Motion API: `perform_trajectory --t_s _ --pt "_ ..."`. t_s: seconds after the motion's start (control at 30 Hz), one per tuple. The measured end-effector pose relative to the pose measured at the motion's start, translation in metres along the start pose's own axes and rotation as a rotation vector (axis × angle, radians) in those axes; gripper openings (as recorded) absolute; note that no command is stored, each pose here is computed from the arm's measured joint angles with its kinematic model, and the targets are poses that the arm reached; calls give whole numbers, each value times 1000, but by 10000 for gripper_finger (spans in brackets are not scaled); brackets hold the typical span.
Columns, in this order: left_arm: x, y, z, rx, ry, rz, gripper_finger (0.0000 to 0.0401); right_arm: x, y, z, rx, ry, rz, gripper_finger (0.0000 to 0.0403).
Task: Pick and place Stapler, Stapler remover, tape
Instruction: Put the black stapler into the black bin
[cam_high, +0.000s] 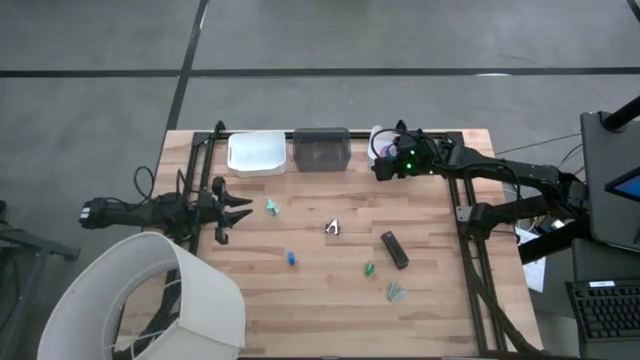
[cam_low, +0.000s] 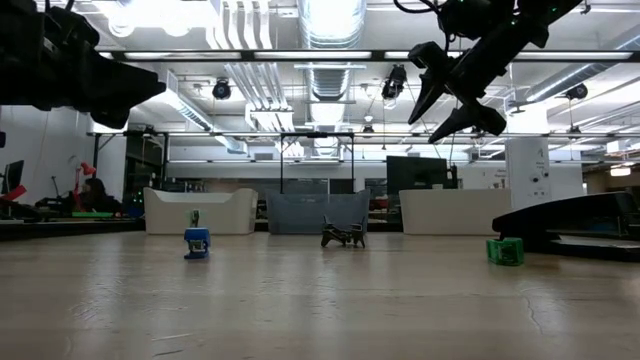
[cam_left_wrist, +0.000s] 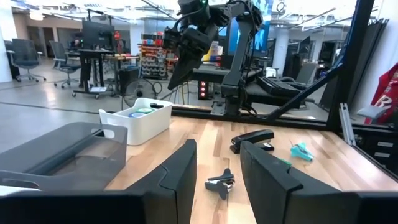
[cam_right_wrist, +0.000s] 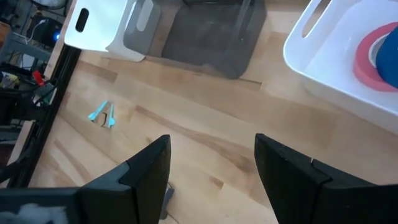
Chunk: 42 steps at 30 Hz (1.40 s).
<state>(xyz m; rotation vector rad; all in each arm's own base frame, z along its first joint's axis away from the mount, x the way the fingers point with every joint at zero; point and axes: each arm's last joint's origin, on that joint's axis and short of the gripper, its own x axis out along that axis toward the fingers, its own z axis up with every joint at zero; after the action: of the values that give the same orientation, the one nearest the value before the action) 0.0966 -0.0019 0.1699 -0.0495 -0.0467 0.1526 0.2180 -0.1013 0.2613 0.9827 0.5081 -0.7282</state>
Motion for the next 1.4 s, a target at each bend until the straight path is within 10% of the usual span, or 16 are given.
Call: perform_trajectory --t_s 1.4 --pt "0 0 -1 0 -1 3 128 -24 31 -107 -10 571 -20 226"
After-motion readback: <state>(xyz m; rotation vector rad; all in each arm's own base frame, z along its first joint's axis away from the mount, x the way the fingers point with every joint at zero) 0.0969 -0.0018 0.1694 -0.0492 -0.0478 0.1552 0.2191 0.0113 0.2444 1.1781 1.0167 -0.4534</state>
